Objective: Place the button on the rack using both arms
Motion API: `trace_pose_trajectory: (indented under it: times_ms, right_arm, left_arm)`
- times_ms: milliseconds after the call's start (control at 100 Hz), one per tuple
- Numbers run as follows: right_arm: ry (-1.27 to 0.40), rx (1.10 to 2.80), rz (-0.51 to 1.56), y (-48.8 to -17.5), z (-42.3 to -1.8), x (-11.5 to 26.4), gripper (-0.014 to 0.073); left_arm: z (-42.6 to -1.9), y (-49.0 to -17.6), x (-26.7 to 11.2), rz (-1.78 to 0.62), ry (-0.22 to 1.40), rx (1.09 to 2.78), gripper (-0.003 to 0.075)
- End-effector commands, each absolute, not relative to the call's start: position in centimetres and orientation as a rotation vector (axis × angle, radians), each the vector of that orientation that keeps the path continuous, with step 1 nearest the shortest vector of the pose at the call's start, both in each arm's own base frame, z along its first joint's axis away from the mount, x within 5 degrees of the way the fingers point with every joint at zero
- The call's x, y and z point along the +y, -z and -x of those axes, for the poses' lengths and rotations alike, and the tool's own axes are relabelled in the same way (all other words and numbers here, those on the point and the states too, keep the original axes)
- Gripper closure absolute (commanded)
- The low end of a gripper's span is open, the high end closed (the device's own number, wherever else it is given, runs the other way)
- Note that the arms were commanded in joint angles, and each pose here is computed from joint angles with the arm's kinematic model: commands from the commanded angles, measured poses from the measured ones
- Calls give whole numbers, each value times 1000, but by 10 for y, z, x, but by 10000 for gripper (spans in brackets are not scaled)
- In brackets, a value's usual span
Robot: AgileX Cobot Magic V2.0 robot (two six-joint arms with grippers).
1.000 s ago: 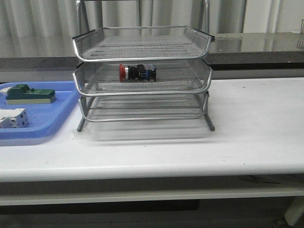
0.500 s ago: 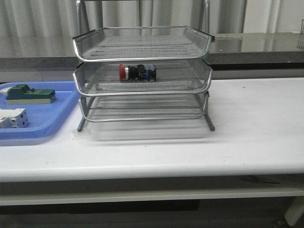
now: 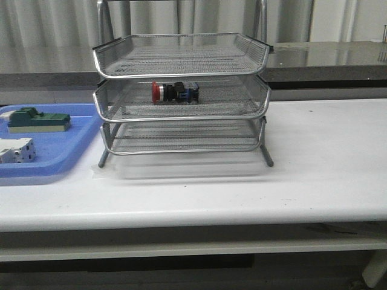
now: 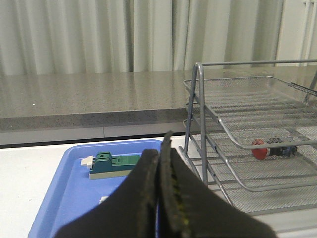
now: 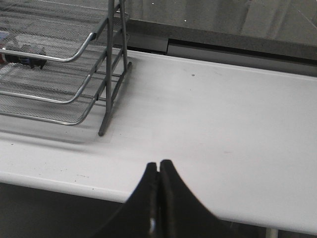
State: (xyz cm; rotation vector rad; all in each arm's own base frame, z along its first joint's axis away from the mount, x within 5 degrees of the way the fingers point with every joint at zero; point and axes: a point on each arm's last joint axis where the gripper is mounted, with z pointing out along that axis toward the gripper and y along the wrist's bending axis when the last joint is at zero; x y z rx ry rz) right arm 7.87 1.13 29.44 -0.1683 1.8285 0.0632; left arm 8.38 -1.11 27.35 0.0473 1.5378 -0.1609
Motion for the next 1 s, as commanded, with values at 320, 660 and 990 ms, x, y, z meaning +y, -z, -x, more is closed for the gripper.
trace_pose_trajectory:
  times_ms: [320,660,990]
  right_arm:
    - [-26,1622,115,-281,-74,7,652]
    - [-31,1556,84,-230,-60,4,652]
    - [-33,1516,82,-202,-55,4,652]
  left_arm:
    - [-84,-288,-8,-4,152,1456,741]
    - [-84,-288,-8,-4,152,1456,741]
    - [-84,-288,-8,-4,152,1456,741]
